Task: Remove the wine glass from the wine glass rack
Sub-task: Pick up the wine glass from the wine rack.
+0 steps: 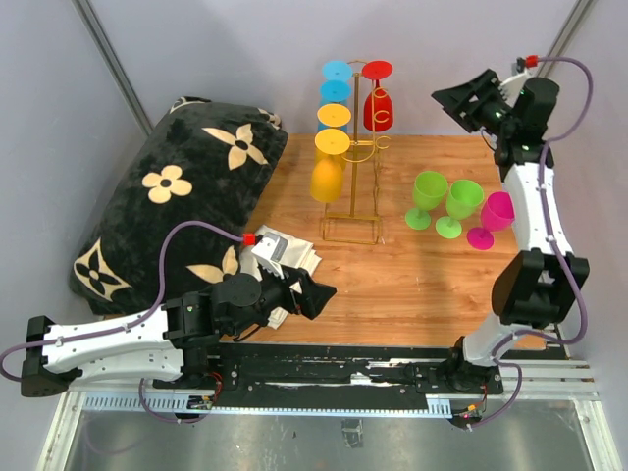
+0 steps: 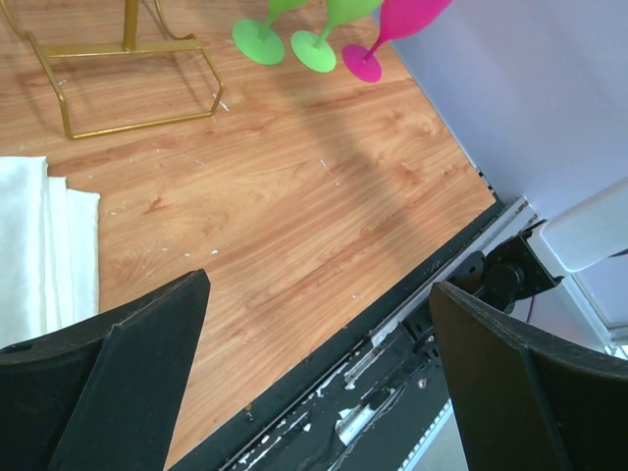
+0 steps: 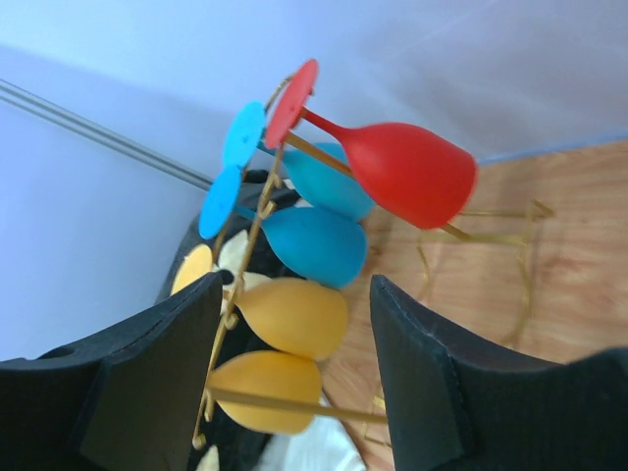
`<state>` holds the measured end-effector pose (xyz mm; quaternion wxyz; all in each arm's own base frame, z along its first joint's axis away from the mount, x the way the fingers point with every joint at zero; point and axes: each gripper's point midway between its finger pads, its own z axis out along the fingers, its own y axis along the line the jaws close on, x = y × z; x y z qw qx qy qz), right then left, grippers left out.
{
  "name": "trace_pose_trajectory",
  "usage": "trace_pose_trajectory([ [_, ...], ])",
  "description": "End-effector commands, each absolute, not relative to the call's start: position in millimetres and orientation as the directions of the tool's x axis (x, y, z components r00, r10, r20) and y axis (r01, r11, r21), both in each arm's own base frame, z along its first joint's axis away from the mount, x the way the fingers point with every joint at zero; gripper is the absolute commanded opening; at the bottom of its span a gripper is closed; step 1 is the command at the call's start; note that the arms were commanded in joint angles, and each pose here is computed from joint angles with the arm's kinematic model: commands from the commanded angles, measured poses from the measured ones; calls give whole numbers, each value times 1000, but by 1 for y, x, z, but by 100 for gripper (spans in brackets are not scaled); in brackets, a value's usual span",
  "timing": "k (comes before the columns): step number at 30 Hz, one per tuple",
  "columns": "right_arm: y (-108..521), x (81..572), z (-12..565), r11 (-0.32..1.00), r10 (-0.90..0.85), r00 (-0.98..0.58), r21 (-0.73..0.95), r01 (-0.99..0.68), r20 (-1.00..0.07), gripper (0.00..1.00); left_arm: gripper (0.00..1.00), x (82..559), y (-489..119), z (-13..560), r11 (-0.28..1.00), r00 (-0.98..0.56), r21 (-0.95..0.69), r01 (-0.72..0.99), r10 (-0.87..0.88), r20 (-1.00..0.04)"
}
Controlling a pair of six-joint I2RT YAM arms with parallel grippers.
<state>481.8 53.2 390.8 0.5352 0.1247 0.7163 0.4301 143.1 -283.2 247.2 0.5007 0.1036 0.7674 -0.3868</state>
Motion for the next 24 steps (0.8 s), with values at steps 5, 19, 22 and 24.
trace_pose_trajectory([
  [5, 110, 537, 405, 518, 700, -399, 805, -288, -593, 61, 100, 149, -276, 264, 687, -446, -494, 533, -268, -854],
  [19, 131, 582, 409, 462, 773, -369, 856, -231, -516, 58, 100, 150, -272, 261, 697, -443, -490, 523, -269, -856],
  [22, 130, 583, 411, 456, 785, -356, 862, -221, -507, 59, 100, 150, -271, 261, 700, -439, -489, 521, -272, -856],
  [24, 131, 593, 397, 449, 789, -371, 871, -199, -491, 59, 100, 151, -270, 262, 700, -437, -489, 521, -273, -857],
])
